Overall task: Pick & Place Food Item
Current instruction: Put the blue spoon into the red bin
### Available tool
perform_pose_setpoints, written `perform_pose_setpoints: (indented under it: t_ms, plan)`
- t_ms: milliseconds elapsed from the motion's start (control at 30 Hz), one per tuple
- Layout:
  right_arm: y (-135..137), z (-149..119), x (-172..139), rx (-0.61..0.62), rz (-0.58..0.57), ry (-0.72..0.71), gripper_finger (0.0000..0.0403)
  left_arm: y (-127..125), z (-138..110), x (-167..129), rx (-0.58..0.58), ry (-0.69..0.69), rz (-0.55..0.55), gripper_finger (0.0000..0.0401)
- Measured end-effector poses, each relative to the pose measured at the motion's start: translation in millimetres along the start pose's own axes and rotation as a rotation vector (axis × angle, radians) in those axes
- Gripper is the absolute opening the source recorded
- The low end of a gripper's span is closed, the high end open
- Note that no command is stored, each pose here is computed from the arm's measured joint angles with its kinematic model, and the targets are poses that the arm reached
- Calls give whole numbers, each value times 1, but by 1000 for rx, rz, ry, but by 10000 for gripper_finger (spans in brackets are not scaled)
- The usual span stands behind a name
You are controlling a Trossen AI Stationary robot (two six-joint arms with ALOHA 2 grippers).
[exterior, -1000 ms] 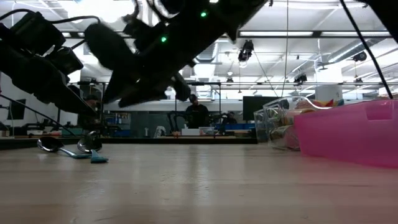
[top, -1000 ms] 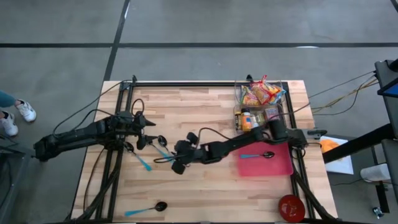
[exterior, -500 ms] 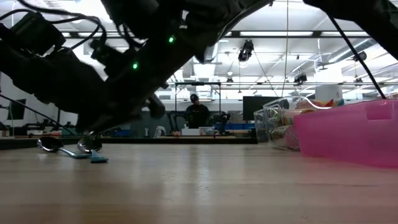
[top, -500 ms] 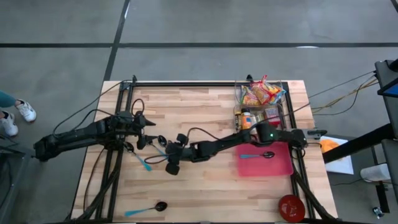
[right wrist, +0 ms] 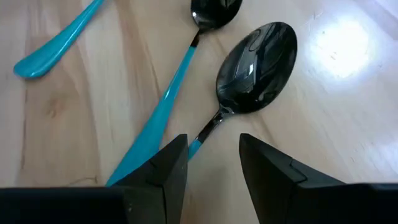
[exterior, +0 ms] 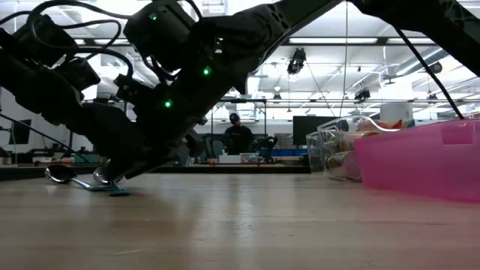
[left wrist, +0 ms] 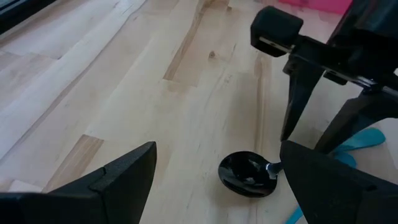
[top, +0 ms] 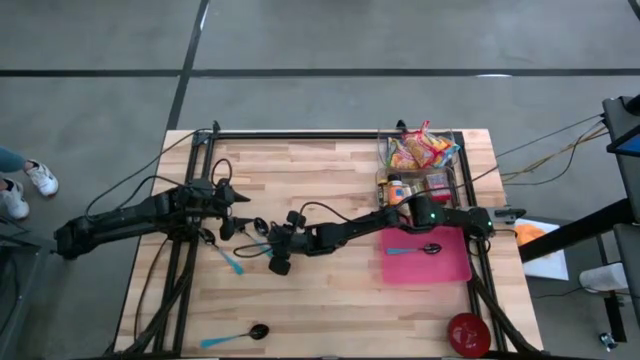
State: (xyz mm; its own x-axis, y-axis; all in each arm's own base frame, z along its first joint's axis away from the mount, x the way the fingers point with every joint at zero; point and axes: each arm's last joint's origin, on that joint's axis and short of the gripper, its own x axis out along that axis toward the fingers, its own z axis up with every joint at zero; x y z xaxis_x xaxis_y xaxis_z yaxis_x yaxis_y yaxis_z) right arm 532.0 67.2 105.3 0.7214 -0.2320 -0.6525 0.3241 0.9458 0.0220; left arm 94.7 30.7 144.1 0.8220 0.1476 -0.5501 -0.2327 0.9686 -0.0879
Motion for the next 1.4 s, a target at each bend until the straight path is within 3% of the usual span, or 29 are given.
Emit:
perform_pose_setpoints:
  t_ms: [500,900,1133,1400]
  plan:
    - [-5,-4,-10,-39,-48,125,143,0,0,0,0,0,0,345]
    - [-18,-8,-40,101,-169,337,143,0,0,0,0,1,1,345]
    - [-22,-11,-47,170,-265,367,143,0,0,0,0,0,1,345]
    - [-23,-11,-47,172,-279,360,143,0,0,0,0,0,1,345]
